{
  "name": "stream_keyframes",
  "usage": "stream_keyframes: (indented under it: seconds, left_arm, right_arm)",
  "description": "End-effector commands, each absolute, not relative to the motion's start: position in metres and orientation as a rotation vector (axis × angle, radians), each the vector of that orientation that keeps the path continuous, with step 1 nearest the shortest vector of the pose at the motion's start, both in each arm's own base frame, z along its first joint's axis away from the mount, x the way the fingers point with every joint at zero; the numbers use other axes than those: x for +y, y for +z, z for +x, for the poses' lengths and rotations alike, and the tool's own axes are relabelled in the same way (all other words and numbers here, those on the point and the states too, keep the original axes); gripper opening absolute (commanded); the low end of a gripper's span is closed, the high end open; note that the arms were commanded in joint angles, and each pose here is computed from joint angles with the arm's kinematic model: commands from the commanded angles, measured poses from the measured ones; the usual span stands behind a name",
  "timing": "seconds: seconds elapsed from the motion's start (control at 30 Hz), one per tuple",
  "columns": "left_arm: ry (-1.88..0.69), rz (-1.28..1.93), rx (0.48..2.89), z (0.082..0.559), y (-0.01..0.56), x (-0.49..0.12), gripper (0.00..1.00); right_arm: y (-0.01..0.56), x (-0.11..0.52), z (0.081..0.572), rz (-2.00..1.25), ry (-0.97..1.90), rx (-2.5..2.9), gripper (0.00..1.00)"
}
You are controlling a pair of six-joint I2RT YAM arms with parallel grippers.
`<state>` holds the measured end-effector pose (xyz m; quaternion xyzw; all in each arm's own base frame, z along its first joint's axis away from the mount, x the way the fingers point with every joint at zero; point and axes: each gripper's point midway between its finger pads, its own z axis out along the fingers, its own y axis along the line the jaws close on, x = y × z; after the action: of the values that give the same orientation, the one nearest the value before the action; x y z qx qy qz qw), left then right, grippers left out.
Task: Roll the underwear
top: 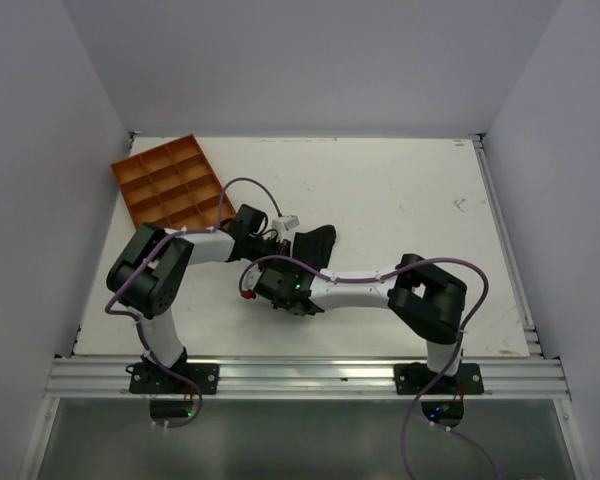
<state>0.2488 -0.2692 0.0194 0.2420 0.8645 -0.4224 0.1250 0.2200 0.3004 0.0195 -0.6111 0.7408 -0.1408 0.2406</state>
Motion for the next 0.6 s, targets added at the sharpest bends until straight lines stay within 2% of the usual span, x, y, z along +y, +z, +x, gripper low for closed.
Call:
stream_keyframes:
  seconds: [0.0,0.07,0.17,0.33,0.57]
  left_arm:
    - [-1.019,0.709,2.651,0.248,-0.009,-0.245,0.21]
    - [-1.024,0.699,2.650,0.250,-0.005,-0.246,0.25]
    - [-1.018,0.662,2.652,0.253,-0.003,-0.245,0.30]
    - [-0.998,0.590,2.607,0.268,0.010,-0.240,0.33]
    - [-0.953,0.407,2.477,0.300,0.036,-0.228,0.43]
  right_arm:
    - [0.002,0.277,0.193,-1.730,-0.274,2.198,0.22]
    - [0.001,0.279,0.189,-1.732,-0.225,2.214,0.15]
    - [-0.001,0.281,0.184,-1.704,-0.134,2.273,0.11]
    - [-0.005,0.280,0.178,-1.673,-0.046,2.334,0.11]
    - [-0.013,0.277,0.171,-1.677,-0.035,2.375,0.11]
